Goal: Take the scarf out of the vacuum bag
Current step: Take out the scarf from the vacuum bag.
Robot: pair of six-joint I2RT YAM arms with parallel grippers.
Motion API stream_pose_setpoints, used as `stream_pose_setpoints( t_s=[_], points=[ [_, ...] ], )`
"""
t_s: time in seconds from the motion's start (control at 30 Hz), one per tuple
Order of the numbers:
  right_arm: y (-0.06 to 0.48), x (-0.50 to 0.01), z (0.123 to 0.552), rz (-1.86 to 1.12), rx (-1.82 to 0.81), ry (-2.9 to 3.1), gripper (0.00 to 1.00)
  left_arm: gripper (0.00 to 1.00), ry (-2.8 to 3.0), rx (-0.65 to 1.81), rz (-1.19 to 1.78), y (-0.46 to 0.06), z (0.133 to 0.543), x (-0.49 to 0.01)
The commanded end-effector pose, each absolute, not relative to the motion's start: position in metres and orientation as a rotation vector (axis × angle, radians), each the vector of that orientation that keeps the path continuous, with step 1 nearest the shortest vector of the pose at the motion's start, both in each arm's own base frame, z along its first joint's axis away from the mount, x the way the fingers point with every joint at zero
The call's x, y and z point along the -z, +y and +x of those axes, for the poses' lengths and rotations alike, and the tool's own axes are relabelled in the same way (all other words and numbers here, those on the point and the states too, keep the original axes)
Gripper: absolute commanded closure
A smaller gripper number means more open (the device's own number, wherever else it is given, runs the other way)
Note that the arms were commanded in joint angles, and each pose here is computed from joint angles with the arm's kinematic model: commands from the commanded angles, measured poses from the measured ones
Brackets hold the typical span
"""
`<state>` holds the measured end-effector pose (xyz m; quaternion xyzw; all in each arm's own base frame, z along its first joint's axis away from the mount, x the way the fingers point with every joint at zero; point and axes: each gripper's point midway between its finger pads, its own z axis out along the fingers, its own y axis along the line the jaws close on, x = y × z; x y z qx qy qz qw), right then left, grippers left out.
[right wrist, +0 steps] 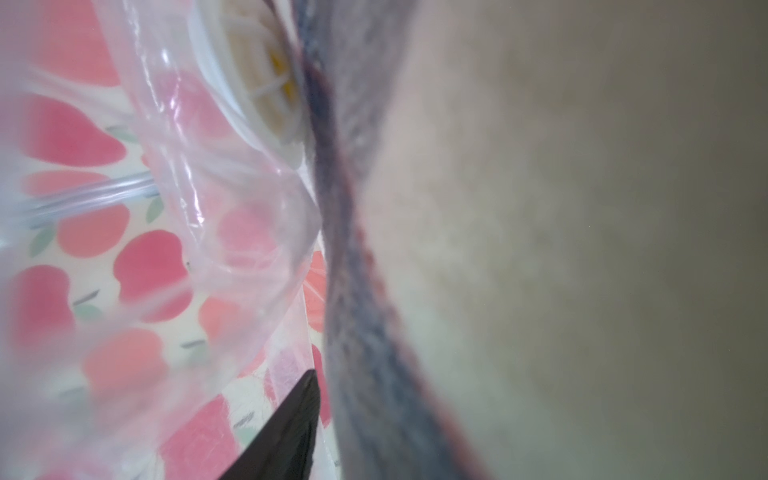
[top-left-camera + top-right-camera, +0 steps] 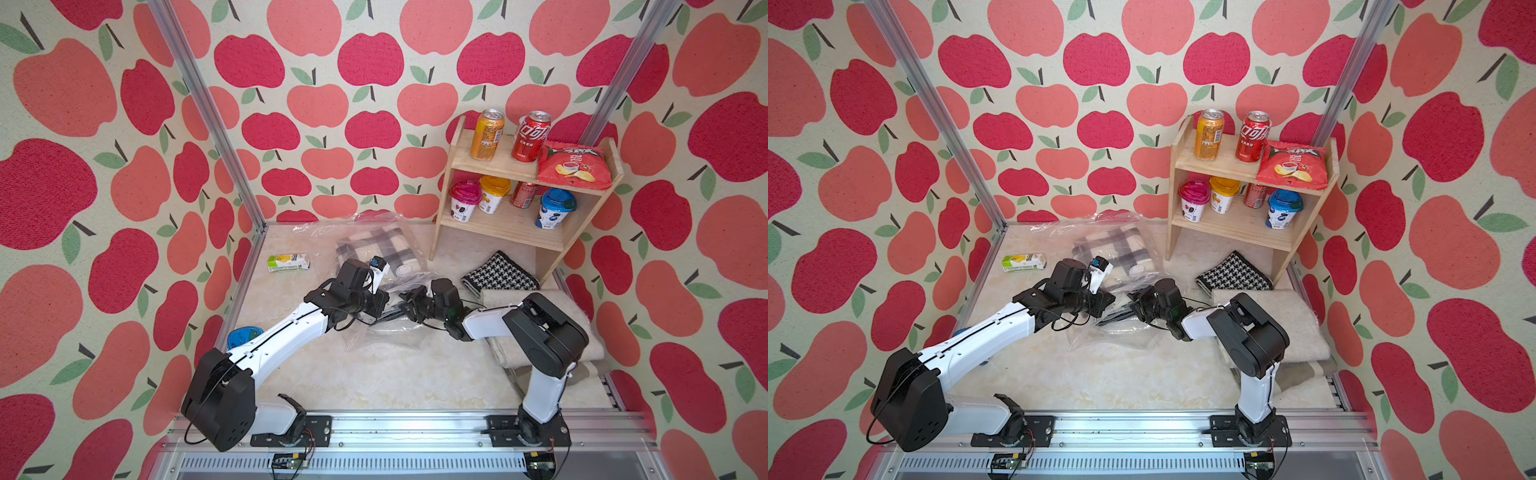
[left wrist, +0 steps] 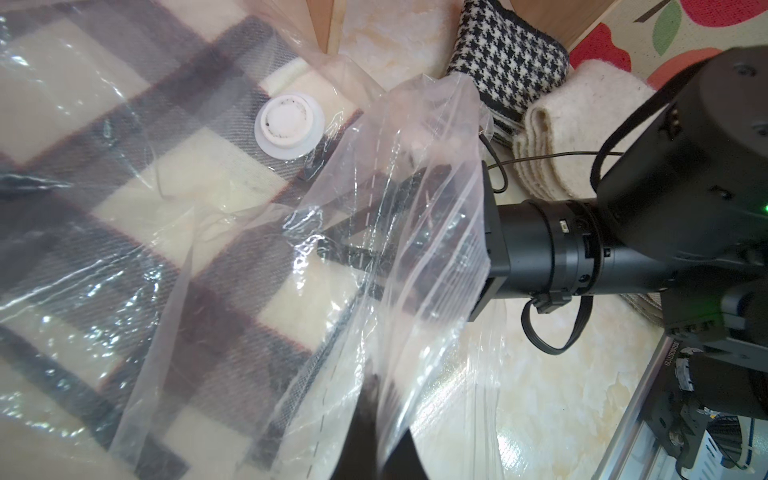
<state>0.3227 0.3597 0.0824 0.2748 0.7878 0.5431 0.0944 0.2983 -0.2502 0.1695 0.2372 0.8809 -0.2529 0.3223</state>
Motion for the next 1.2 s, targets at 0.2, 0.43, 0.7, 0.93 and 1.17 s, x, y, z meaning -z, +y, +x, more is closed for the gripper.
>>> stream_pose_setpoints(
  t_s=[0.2, 0.43, 0.7, 0.93, 1.17],
  points=[
    [0.361, -0.068, 0.336, 0.839, -1.594, 2.338, 0.60, 1.00, 2.312, 0.655, 0.594, -0.247, 0.299, -0.174],
    [0.369, -0.096, 0.342, 0.788, -1.669, 2.274, 1.00, 1.00, 2.329, 0.648, 0.579, -0.245, 0.299, -0.170],
    [0.368, -0.139, 0.344, 0.723, -1.693, 2.216, 1.00, 1.00, 2.328, 0.629, 0.557, -0.242, 0.305, -0.173],
    [0.366, -0.163, 0.344, 0.706, -1.715, 2.183, 1.00, 1.00, 2.356, 0.602, 0.519, -0.241, 0.319, -0.173],
    [0.361, -0.171, 0.340, 0.704, -1.712, 2.177, 1.00, 1.00, 2.352, 0.599, 0.507, -0.250, 0.338, -0.182]
  ],
)
